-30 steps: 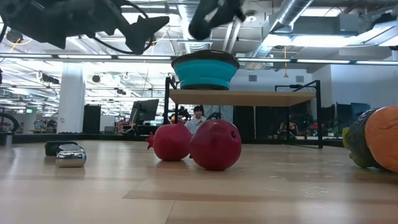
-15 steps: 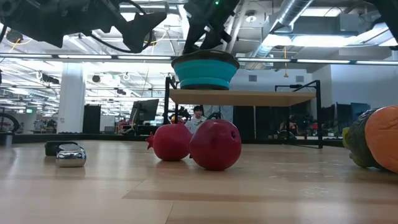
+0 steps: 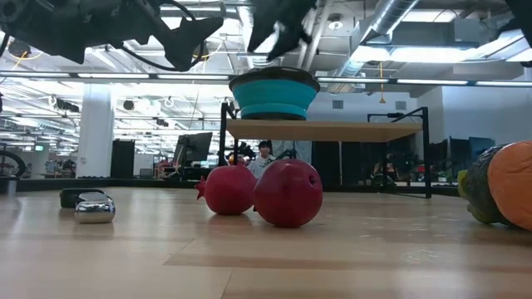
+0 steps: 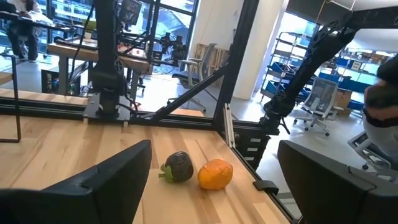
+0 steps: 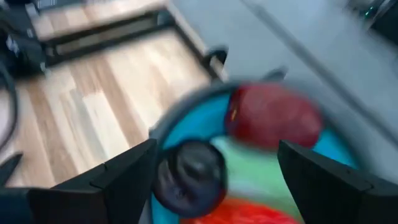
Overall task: Pick & Place Fruit
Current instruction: Put the black mangosteen into the blue strainer bowl on the shelf
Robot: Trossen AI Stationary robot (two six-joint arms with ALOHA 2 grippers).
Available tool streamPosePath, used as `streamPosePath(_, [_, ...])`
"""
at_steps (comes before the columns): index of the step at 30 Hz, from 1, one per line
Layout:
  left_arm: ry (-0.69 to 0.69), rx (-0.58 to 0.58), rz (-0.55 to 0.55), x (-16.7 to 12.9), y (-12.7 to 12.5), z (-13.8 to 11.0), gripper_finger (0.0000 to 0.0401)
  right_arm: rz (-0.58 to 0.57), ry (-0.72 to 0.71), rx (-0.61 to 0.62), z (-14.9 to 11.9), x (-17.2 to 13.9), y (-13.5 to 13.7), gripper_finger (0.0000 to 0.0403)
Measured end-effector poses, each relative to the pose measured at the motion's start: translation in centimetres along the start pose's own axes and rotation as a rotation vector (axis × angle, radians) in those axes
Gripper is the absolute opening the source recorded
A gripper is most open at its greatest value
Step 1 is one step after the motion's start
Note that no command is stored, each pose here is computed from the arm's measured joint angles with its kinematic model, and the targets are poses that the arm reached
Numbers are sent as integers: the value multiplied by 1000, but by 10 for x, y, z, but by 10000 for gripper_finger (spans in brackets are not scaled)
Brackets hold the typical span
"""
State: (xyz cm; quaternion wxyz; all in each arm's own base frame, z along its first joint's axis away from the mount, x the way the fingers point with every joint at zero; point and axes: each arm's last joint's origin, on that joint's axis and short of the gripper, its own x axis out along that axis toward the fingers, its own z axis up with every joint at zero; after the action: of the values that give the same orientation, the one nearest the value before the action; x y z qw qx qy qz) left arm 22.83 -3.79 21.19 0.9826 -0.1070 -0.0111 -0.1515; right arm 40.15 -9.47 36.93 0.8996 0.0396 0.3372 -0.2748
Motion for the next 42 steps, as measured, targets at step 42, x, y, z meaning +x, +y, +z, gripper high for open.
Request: streamPosePath(42, [-17,31,84,0,3,0,341,55,289,73,-253,-91,178,306])
